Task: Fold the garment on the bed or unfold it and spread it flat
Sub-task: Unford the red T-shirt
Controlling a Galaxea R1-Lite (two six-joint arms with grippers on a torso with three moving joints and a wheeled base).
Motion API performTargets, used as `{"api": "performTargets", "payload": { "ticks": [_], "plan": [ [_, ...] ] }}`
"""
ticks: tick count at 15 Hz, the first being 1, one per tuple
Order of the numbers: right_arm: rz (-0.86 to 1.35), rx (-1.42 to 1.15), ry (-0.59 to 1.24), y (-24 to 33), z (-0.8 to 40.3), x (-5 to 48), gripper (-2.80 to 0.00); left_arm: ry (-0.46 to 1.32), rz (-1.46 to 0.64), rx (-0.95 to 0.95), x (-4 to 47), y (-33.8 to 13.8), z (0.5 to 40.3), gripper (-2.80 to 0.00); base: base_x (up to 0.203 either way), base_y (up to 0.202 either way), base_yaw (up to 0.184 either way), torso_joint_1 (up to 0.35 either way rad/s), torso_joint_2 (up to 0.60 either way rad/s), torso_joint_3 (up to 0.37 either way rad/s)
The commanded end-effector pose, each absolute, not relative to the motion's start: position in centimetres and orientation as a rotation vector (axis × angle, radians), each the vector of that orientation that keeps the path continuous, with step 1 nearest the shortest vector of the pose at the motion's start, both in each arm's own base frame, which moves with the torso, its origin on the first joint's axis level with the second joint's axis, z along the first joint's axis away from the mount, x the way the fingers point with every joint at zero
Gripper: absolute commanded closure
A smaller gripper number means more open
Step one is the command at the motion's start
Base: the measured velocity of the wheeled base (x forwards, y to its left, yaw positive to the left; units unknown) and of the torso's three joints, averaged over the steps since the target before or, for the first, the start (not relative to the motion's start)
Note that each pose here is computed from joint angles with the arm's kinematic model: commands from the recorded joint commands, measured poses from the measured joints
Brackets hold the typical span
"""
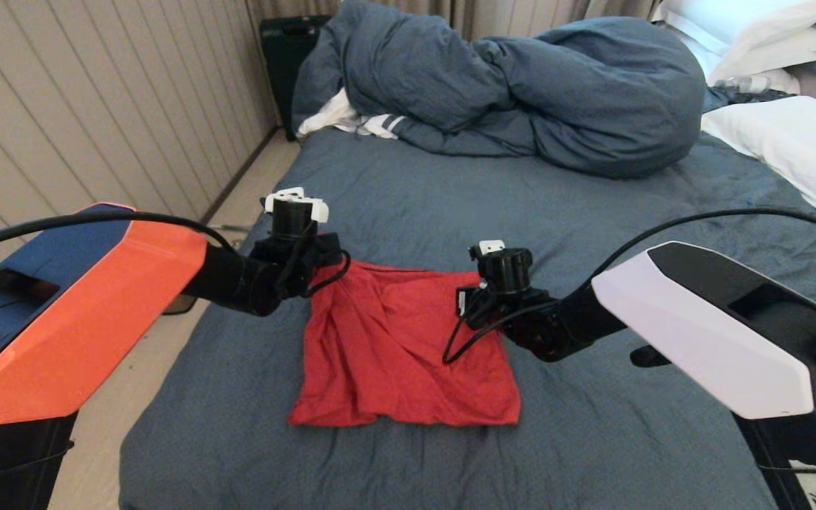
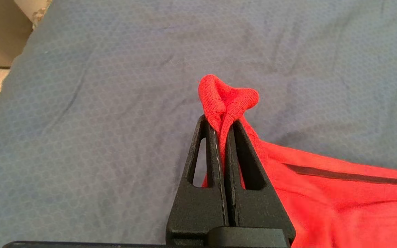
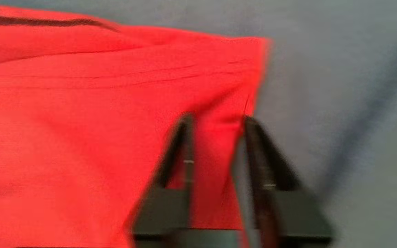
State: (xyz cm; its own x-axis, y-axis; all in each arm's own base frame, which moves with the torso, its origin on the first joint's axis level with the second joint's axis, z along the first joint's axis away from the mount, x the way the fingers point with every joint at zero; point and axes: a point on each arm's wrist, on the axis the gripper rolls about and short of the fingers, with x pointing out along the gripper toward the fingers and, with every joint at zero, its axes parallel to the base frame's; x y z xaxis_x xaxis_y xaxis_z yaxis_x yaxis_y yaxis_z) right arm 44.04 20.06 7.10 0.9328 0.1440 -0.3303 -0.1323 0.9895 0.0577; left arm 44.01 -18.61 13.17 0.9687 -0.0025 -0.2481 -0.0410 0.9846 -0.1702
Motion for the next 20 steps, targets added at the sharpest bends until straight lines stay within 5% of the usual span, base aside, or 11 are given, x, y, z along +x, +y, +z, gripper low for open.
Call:
{"api": "performTargets", "payload": {
  "ticks": [1, 6, 7, 20],
  "plan": [
    [0.146, 0.034, 0.340, 20.8, 6.1, 44.4, -2.80, 0.251, 0.024, -0.179, 44.1, -18.6, 13.0, 0.00, 0.000, 0.000, 0.000, 0.000, 0.00, 0.000],
    [0.142, 0.030, 0.344, 20.8, 6.0, 44.5, -2.80, 0.255, 0.025, -0.178, 43.9, -18.5, 12.7, 0.00, 0.000, 0.000, 0.000, 0.000, 0.00, 0.000],
    [0.142, 0.031, 0.344, 20.8, 6.1, 44.5, 0.00, 0.255, 0.024, -0.180, 43.9, -18.5, 12.7, 0.00, 0.000, 0.000, 0.000, 0.000, 0.00, 0.000],
    [0.104, 0.058, 0.246, 19.8, 12.4, 41.7, 0.00, 0.208, -0.012, -0.200, 41.2, -18.8, 16.5, 0.00, 0.000, 0.000, 0.000, 0.000, 0.00, 0.000]
  ]
}}
